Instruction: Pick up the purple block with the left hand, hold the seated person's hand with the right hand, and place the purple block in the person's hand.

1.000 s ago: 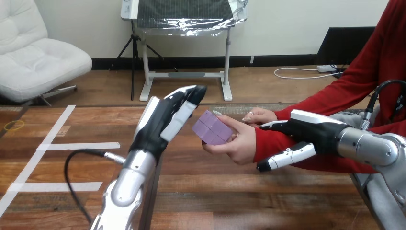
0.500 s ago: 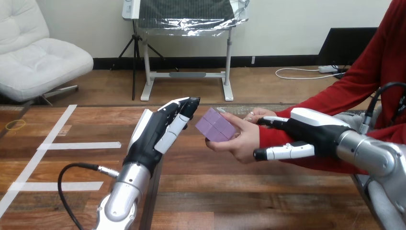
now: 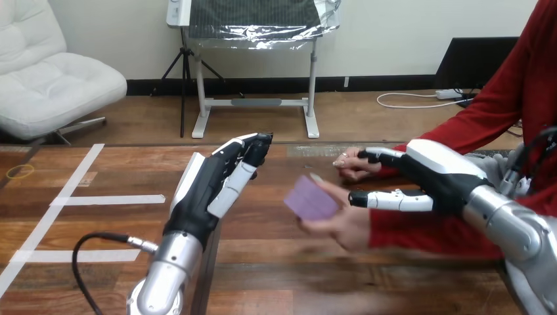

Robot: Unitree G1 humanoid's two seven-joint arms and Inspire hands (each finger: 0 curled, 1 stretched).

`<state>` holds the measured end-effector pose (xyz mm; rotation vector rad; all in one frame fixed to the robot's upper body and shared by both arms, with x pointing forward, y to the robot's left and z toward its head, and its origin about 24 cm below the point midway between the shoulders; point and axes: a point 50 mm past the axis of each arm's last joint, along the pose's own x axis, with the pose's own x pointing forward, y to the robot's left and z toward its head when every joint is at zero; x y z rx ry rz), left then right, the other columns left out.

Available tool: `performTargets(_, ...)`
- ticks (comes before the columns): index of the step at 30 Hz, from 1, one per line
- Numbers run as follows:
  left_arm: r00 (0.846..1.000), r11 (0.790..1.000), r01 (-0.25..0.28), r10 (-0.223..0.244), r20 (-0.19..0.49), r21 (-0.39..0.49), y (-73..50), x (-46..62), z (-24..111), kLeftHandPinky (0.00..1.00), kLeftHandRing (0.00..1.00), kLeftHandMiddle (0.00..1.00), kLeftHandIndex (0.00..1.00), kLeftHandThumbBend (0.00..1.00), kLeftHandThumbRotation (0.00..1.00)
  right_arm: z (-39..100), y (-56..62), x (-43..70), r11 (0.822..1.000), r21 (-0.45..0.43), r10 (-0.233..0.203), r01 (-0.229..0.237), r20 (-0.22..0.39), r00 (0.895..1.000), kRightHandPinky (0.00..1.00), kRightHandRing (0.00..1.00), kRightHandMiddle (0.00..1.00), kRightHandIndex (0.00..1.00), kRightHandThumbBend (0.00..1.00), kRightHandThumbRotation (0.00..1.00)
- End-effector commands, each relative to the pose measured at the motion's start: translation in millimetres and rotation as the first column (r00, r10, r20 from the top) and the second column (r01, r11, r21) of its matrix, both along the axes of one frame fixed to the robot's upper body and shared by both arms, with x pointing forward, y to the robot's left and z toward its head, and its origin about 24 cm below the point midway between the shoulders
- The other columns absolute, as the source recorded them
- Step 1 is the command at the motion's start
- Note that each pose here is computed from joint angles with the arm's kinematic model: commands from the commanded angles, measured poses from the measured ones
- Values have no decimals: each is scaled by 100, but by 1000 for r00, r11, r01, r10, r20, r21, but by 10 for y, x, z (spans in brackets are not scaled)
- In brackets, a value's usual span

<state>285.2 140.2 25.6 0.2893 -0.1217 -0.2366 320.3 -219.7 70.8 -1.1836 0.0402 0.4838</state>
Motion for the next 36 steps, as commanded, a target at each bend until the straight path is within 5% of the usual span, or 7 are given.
performTargets(1, 990, 1000, 5, -4, 140, -8, 18, -28, 257, 72, 78, 81, 77, 75, 100, 277, 118, 45, 995, 101, 7, -26, 180, 984, 79, 88, 90, 91, 97, 100)
performTargets(10, 981, 997, -18, 32, 190, -76, 62, -250, 328, 72, 78, 80, 76, 81, 100, 380, 181, -106, 968, 241, -1, -76, 303, 953, 73, 86, 89, 90, 93, 100)
performTargets(16, 969, 992, -28, 58, 239, -126, 96, -409, 376, 72, 78, 80, 76, 83, 100, 456, 254, -263, 926, 349, 2, -143, 373, 928, 72, 86, 90, 90, 94, 100)
performTargets(22, 959, 983, -32, 81, 272, -181, 117, -556, 410, 72, 78, 79, 76, 84, 100, 471, 334, -443, 871, 441, 0, -215, 438, 899, 73, 86, 90, 90, 92, 100)
performTargets(27, 952, 980, -20, 79, 297, -198, 129, -681, 430, 72, 77, 78, 76, 82, 100, 434, 420, -609, 802, 534, -15, -267, 465, 885, 76, 86, 89, 89, 93, 100)
performTargets(32, 945, 978, -11, 77, 318, -207, 131, -797, 441, 71, 78, 78, 75, 82, 100, 364, 510, -764, 719, 627, -32, -299, 460, 888, 78, 86, 88, 89, 91, 100)
performTargets(36, 939, 972, 5, 77, 336, -237, 117, -878, 452, 71, 77, 77, 75, 80, 100, 306, 574, -876, 675, 672, -43, -304, 448, 893, 80, 87, 89, 89, 91, 100)
